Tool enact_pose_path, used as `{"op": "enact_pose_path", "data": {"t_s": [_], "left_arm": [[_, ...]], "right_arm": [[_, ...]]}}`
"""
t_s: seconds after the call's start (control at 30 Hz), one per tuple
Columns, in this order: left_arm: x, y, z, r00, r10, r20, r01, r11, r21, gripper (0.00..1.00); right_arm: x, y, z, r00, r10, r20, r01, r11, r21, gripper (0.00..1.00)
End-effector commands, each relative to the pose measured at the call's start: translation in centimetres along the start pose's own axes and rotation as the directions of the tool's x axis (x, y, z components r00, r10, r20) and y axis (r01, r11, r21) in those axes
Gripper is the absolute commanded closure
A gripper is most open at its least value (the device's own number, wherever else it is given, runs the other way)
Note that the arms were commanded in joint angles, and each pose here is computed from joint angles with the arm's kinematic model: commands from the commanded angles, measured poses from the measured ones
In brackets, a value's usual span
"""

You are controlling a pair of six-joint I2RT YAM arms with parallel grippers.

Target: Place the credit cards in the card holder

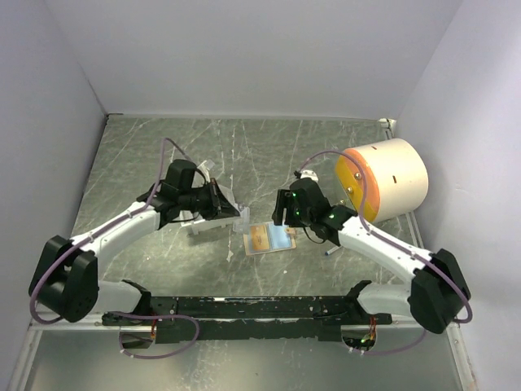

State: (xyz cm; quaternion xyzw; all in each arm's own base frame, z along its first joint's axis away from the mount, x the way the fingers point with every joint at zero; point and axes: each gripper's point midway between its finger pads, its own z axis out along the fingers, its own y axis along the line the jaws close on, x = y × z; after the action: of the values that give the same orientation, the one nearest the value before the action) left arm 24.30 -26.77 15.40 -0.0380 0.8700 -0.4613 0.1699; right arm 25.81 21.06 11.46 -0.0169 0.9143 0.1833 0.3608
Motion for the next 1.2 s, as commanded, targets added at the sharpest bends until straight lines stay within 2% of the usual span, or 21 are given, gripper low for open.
{"op": "enact_pose_path", "data": {"t_s": [0.0, 0.27, 0.4, 0.73, 1.17], "left_arm": [[-0.1, -0.4, 1.7, 1.0, 0.023, 0.016, -0.023, 0.999, -0.027, 0.93], [0.9, -0.4, 4.9, 0.998, 0.056, -0.02, -0.058, 0.996, -0.069, 0.93], [1.5, -0.1, 6.2, 0.997, 0.064, -0.038, -0.067, 0.993, -0.098, 0.93], [4.0, 1.1, 9.1, 0.992, 0.061, -0.109, -0.078, 0.983, -0.165, 0.93], [4.4, 3.2, 11.0, 0.985, 0.078, -0.151, -0.112, 0.967, -0.229, 0.93]], "right_arm": [[1.4, -2.0, 1.4, 0.991, -0.1, -0.087, 0.104, 0.993, 0.051, 0.33], [4.1, -3.7, 4.2, 0.981, -0.095, -0.17, 0.106, 0.993, 0.059, 0.34], [5.7, -4.5, 4.5, 0.974, -0.077, -0.213, 0.094, 0.993, 0.069, 0.37], [8.5, -4.9, 3.3, 0.969, 0.006, -0.246, 0.008, 0.998, 0.055, 0.63], [9.2, -5.4, 2.7, 0.97, 0.022, -0.241, -0.007, 0.998, 0.062, 0.68]]}}
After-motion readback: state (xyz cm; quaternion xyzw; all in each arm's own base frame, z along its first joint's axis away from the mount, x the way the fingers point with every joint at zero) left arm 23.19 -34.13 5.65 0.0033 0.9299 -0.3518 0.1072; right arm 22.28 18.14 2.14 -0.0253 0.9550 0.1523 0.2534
